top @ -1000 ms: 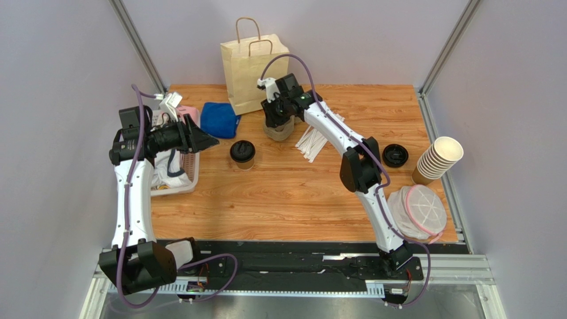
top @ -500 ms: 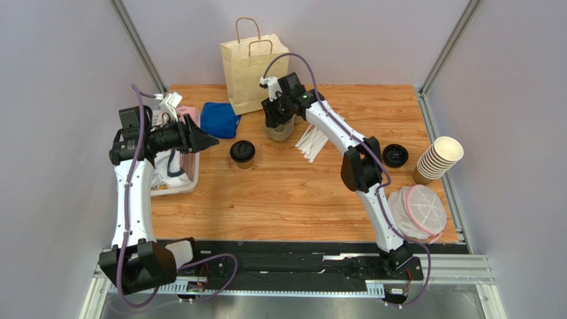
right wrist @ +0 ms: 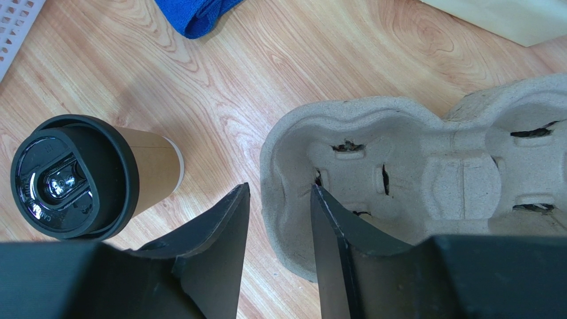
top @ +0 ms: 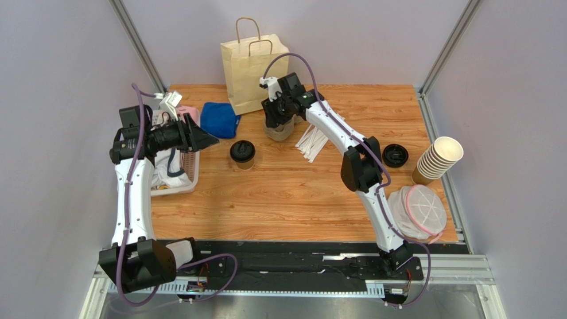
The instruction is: Pack the takeout coffee
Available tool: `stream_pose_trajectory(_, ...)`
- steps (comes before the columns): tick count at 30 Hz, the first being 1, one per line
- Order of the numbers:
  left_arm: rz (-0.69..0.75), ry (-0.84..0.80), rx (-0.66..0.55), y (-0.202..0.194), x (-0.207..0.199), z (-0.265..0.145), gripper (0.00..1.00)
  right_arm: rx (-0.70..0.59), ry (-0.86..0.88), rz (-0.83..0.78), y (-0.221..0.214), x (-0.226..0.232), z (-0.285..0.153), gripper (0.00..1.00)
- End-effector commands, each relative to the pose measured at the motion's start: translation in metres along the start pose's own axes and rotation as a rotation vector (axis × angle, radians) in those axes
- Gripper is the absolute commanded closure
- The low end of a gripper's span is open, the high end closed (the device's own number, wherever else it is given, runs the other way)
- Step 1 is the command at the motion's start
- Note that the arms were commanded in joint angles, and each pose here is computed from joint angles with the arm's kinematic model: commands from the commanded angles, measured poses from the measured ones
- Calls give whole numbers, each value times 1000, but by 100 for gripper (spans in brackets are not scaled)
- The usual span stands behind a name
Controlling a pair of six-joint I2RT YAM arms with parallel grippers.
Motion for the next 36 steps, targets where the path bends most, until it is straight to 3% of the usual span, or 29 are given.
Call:
stream_pose_trajectory(1,29,-16,-26,8,-3,-1,41,5,15,9,-2,-1,7,58)
stream_pose_trajectory(16,16,-22,-28,6,-1,1,42,20,10,-1,-8,-3,12,62)
stream_pose_trajectory(26,17,-25,-29,6,-1,1,42,4,20,3,-1,1,4,81)
stream_pose_trajectory(32,20,-27,-29,6,-1,1,42,-35,32,-3,14,9,-14,100)
stream_pose_trajectory(36,26,-27,-32,6,-2,0,42,-66,31,-16,26,14,-30,100)
Point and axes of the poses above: each gripper's point midway between its finger pads, its own z axis out along the fingers, its own x axis along the line the jaws close on, y = z × x, the point moved 3 cm from there along -z, back along the fingers, and after that the axes turned 4 degrees about z, right-handed, at the moved point
